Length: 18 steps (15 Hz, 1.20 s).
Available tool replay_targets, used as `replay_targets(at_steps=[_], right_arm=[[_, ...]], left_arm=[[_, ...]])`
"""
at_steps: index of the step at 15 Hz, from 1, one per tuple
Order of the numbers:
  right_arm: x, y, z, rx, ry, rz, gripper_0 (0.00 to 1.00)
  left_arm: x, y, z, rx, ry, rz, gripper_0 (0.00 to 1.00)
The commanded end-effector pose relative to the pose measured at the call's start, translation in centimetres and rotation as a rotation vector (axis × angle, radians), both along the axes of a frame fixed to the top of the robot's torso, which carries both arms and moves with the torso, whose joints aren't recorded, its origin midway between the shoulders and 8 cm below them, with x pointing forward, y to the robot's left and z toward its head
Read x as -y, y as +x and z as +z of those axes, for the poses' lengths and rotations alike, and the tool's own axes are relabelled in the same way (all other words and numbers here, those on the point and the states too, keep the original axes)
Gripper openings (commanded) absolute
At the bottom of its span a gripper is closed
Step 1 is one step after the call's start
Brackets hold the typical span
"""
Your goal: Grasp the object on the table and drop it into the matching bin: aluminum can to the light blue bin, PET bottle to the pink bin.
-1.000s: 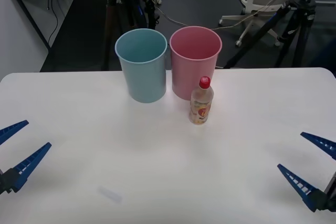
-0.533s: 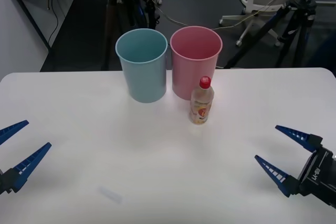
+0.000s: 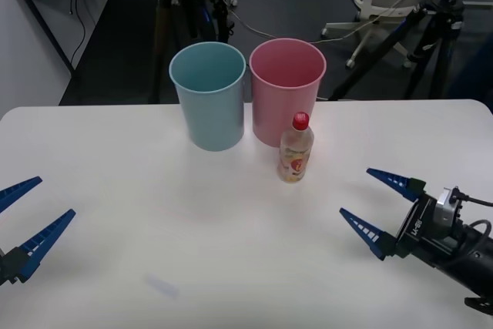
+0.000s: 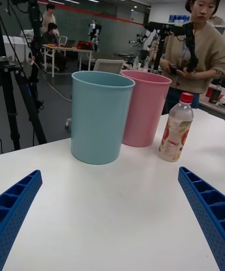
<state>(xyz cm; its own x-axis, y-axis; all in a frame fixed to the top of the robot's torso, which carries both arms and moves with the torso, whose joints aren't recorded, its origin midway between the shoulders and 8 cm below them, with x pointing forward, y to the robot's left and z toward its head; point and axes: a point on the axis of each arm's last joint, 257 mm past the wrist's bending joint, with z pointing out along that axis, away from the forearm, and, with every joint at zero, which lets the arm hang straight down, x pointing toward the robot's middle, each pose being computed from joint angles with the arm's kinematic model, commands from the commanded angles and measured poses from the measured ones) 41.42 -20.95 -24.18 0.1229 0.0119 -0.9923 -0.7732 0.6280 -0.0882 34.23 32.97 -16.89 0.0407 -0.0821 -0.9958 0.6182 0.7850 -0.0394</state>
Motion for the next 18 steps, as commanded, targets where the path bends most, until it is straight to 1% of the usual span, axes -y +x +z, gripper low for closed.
replay_targets(at_steps=[1, 4, 6, 8, 12, 18], right_arm=[[-1.7, 1.6, -0.9, 0.001, -0.006, 0.001, 1.00], [-3.6, 3.1, -1.4, 0.001, -0.003, 0.004, 1.00], [-4.6, 4.2, -1.4, 0.000, 0.011, 0.002, 1.00], [-5.1, 5.3, -1.5, 0.000, 0.013, -0.012, 1.00], [-5.1, 6.7, -1.5, 0.007, -0.001, -0.060, 1.00], [-6.6, 8.1, -1.8, -0.003, 0.010, -0.107, 1.00]], left_arm=[[0.0, 0.0, 0.0, 0.000, 0.000, 0.000, 1.00], [0.0, 0.0, 0.0, 0.000, 0.000, 0.000, 1.00], [0.0, 0.0, 0.0, 0.000, 0.000, 0.000, 1.00], [0.0, 0.0, 0.0, 0.000, 0.000, 0.000, 1.00], [0.0, 0.0, 0.0, 0.000, 0.000, 0.000, 1.00], [0.0, 0.0, 0.0, 0.000, 0.000, 0.000, 1.00]])
